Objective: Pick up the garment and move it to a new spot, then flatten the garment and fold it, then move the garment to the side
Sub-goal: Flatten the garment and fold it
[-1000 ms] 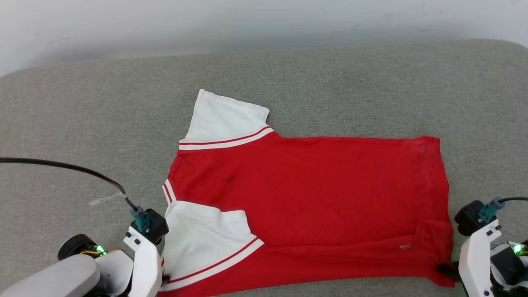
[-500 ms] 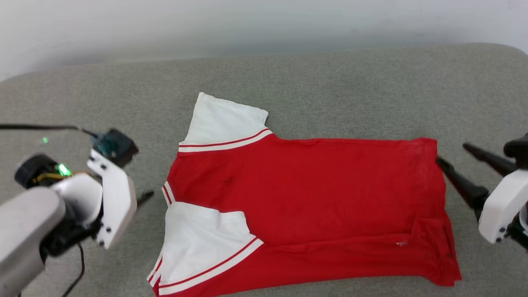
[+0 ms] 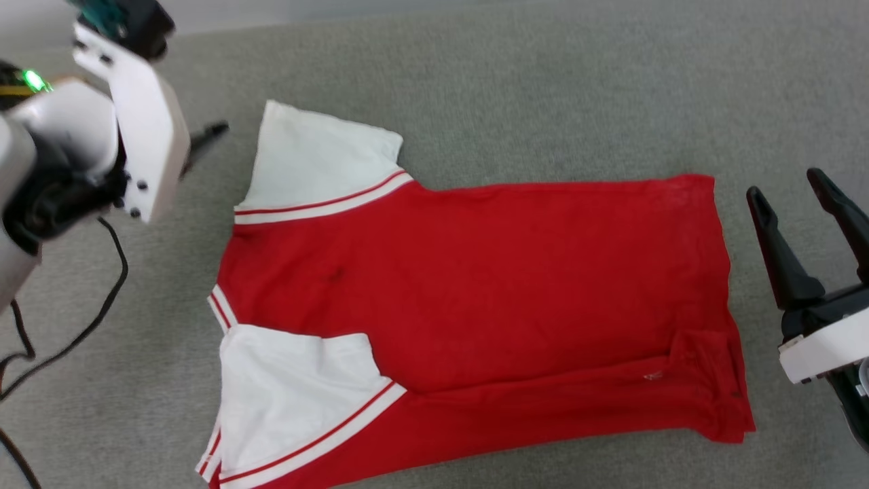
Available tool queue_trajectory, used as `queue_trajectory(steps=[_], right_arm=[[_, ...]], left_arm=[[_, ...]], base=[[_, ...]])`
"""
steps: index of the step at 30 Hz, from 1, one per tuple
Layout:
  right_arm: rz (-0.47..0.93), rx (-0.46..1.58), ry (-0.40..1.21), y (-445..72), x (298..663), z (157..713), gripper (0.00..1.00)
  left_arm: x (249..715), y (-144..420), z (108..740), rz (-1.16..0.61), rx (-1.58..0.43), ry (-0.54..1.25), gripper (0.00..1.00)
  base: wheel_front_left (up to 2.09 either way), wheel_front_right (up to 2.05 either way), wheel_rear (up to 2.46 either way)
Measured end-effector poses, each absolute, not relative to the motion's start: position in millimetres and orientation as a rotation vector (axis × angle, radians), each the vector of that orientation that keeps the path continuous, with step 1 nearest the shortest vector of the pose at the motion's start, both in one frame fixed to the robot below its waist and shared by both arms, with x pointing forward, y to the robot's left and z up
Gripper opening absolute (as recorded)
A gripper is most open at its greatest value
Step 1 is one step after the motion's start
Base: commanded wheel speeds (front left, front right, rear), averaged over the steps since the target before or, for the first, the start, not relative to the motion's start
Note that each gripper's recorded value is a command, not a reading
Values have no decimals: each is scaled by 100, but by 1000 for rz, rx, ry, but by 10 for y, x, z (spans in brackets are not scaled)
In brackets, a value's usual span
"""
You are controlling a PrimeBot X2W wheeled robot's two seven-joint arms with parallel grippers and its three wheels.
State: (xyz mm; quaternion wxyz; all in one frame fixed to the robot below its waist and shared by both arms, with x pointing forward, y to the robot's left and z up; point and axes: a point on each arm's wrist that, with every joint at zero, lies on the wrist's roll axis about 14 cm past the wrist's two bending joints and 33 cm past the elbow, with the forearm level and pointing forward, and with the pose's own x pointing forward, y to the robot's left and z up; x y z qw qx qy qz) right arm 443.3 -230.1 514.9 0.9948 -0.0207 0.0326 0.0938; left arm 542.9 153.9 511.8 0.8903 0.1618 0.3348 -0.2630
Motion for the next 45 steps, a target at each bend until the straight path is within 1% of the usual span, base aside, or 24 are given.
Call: queue_trajectory(steps=[8, 15, 21, 27, 28, 29, 35, 39, 41, 45], right_arm=[[169, -45, 170, -2317, 4466, 4808, 100], [178, -67, 205, -2313, 4613, 4635, 100], [169, -75, 240, -2359, 4680, 4457, 100], [158, -76, 252, -2410, 4696, 4388, 100], [158, -76, 248, -2416, 4708, 4397, 100], [159, -80, 246, -2421, 4719, 4406, 100], [180, -157, 198, -2482, 4864, 4671, 100], [229, -255, 246, -2491, 4985, 4851, 100], [260, -302, 323, -2487, 5037, 4884, 100], [319, -349, 567, -2478, 5022, 4757, 100]], left_arm=[[5907, 1339, 4864, -553, 251, 854, 100], [6109, 1254, 4366, -550, 255, 1043, 100], [6114, 1285, 3826, -530, 299, 1185, 100], [6089, 1276, 3672, -553, 315, 1224, 100], [6082, 1276, 3667, -556, 319, 1226, 47], [6076, 1273, 3666, -560, 324, 1226, 0], [6041, 1235, 3753, -586, 392, 1191, 0], [5991, 1205, 3908, -608, 407, 1143, 0], [5974, 1186, 4020, -618, 418, 1106, 0], [5897, 1160, 4199, -636, 429, 1055, 0]], base=[[0, 0, 0], [0, 0, 0], [0, 0, 0], [0, 0, 0], [0, 0, 0], [0, 0, 0], [0, 0, 0], [0, 0, 0], [0, 0, 0], [0, 0, 0]])
